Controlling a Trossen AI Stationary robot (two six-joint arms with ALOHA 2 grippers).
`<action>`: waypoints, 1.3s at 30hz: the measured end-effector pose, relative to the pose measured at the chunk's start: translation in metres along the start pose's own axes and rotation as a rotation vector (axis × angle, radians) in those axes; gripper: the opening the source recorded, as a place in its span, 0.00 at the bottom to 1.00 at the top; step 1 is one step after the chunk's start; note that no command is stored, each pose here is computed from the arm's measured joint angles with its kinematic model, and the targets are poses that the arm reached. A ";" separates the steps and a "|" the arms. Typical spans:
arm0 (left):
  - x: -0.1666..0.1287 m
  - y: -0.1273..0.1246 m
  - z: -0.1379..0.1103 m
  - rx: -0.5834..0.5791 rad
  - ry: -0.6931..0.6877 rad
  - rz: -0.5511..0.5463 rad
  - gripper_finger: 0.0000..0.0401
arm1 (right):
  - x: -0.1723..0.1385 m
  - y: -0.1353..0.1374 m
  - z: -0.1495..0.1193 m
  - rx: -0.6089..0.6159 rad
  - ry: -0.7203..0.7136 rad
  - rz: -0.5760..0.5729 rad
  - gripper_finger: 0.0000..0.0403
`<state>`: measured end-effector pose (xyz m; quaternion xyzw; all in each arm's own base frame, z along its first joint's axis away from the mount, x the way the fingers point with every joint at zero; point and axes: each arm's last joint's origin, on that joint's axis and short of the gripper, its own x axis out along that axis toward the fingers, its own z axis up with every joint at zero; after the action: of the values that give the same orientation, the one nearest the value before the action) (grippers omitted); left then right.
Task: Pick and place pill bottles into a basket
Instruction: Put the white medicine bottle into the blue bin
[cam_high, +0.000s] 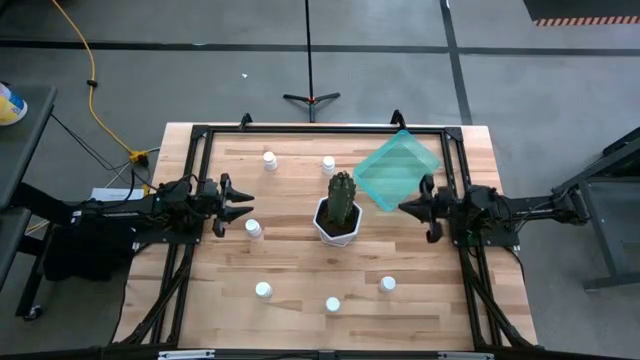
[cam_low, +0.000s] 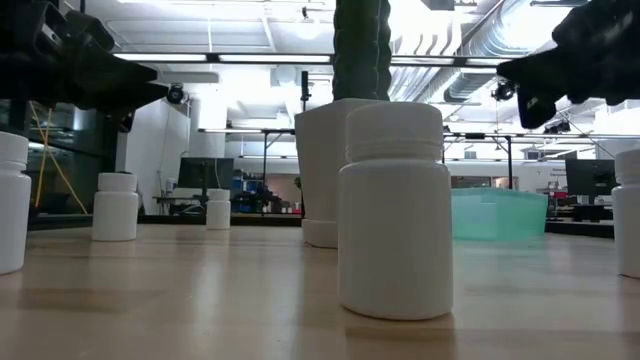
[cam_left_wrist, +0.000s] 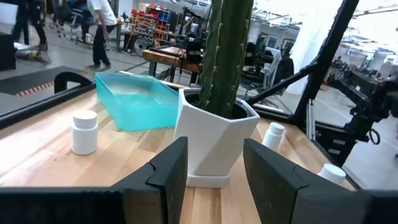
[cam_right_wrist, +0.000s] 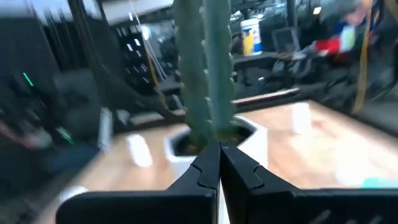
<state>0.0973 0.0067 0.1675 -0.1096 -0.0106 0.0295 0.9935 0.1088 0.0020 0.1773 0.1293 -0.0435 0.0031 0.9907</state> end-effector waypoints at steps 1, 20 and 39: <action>0.000 0.000 0.000 -0.003 0.000 -0.001 0.48 | 0.000 0.000 0.001 0.052 -0.010 -0.003 0.00; 0.000 0.000 0.001 -0.211 -0.016 0.018 0.48 | -0.001 -0.010 -0.003 0.477 -0.089 -0.268 0.00; -0.001 0.003 0.008 -0.310 -0.089 0.125 0.32 | -0.001 -0.007 0.002 0.435 -0.109 -0.197 0.00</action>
<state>0.0956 0.0109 0.1750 -0.2605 -0.0521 0.0942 0.9594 0.1081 -0.0051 0.1778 0.3431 -0.0822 -0.0910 0.9313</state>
